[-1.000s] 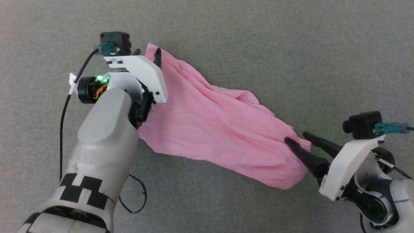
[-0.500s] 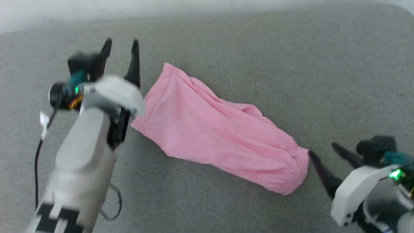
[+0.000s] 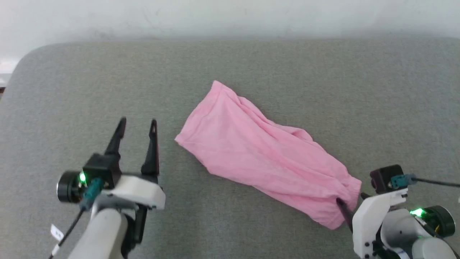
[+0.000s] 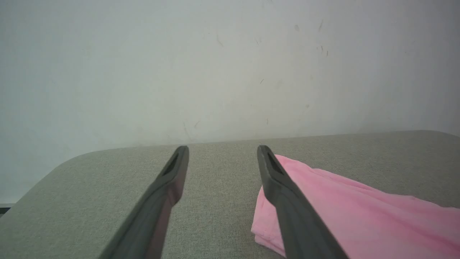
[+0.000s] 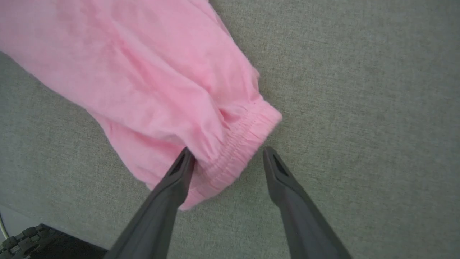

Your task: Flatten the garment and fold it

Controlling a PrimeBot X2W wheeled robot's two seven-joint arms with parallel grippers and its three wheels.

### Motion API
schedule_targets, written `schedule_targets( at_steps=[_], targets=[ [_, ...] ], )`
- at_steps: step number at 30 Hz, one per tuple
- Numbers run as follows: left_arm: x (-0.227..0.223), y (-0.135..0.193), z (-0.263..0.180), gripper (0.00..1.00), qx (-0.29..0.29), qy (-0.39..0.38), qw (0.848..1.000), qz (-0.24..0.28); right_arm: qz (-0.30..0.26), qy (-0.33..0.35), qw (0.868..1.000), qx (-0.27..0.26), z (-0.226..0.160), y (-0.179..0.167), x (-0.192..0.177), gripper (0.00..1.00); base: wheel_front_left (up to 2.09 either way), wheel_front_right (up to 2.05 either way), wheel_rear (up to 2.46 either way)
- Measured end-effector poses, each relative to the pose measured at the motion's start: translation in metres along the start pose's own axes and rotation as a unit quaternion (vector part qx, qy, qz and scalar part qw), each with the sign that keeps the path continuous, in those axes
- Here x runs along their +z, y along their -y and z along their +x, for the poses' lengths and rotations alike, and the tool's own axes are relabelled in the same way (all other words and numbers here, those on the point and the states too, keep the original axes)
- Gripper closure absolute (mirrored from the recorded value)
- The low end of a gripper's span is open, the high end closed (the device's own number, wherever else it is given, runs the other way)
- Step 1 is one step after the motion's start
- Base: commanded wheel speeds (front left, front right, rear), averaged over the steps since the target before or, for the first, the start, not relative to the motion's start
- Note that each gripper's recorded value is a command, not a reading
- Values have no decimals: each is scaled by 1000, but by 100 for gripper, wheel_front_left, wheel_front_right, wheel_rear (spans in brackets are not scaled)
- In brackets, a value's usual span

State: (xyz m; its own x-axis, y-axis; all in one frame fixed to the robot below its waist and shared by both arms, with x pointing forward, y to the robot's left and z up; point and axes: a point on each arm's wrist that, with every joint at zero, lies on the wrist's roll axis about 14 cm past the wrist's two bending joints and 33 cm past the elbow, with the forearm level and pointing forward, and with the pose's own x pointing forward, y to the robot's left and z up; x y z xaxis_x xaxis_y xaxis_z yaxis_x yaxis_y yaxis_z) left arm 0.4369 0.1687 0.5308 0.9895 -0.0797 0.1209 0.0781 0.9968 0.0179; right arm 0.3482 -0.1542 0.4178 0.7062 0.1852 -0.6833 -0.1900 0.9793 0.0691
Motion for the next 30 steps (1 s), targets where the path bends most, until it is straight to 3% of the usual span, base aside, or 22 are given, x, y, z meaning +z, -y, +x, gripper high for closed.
schedule_targets(
  at_steps=[17,18,19,20,30],
  targets=[
    [-20,-3,-25,0,20,-33,999,-19,-3,-92,996,7,66,-6,-10,0,0,0,0],
    [-21,-2,-26,0,19,-34,999,-19,-5,-98,995,9,67,-8,-11,4,0,0,0],
    [-21,-1,-26,0,17,-34,999,-20,-9,-100,995,10,68,-9,-11,74,0,0,0],
    [-21,-1,-26,0,16,-35,999,-20,-12,-102,995,12,68,-10,-11,100,0,0,0],
    [-31,11,-25,0,5,-83,995,-50,-17,-87,996,25,66,-11,-5,100,0,0,0]
  ],
)
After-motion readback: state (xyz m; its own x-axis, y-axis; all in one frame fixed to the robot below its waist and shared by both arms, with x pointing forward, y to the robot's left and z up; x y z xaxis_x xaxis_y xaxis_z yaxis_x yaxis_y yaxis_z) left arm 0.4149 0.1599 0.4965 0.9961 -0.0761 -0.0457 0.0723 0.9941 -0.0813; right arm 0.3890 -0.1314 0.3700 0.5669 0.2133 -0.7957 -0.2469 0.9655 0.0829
